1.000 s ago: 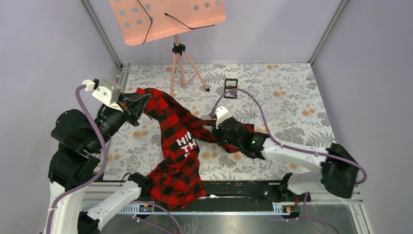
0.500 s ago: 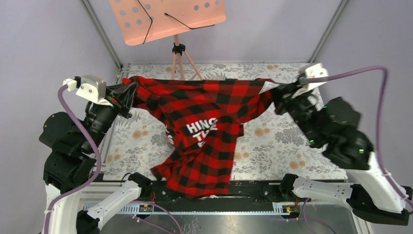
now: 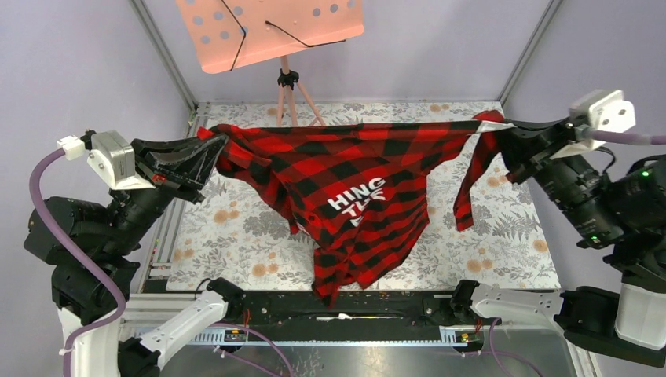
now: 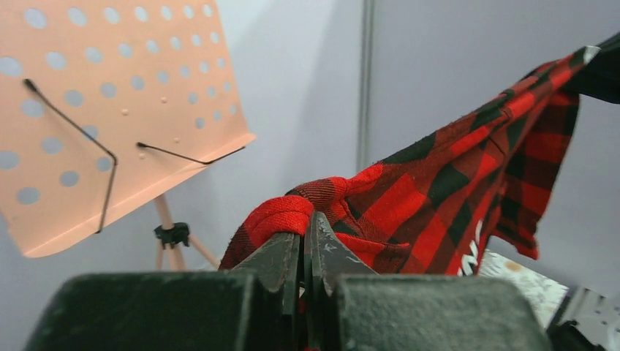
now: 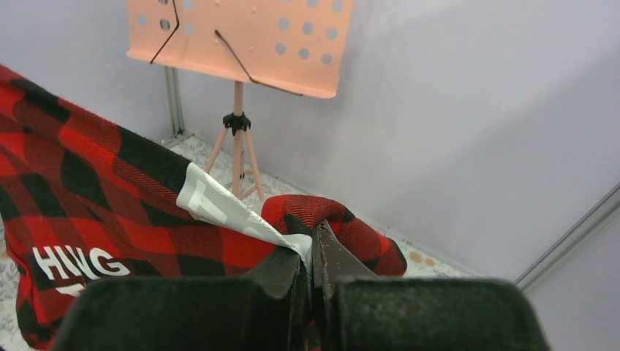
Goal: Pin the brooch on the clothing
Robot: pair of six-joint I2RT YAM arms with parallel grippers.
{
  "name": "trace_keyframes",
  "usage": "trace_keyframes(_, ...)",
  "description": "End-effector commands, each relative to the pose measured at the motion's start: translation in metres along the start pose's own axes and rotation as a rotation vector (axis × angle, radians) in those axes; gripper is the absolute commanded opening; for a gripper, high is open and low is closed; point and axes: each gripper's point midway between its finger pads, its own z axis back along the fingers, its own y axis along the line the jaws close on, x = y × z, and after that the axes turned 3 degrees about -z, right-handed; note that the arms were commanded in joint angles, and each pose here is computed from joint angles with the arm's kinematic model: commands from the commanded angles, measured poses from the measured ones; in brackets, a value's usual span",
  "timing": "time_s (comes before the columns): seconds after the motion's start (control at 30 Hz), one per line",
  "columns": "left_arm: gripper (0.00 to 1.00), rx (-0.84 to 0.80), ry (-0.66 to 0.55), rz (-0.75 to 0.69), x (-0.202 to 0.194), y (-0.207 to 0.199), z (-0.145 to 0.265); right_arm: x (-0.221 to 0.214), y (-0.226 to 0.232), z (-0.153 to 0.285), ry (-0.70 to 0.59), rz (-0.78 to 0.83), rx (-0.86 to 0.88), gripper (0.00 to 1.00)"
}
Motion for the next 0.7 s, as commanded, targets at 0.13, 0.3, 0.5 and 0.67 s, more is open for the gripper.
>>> trace_keyframes(0.13,0.00,0.050,-0.166,0.054,0.067,-0.001,0.035,0.050,-0.066,0.045,-0.147,-0.017,-0.208,0.00)
trace_keyframes(0.3,0.00,0.052,-0.165,0.108,0.083,-0.005,0.045,0.047,-0.066,0.034,-0.128,0.015,-0.246,0.00)
trace_keyframes(0.5,0.00,0.144,-0.014,0.167,0.022,0.016,0.011,0.016,-0.061,0.002,-0.044,0.086,-0.355,0.00)
trace_keyframes(0.67,0.00,0.410,0.301,0.168,-0.101,0.068,-0.022,-0.044,-0.045,-0.033,0.116,0.131,-0.439,0.00)
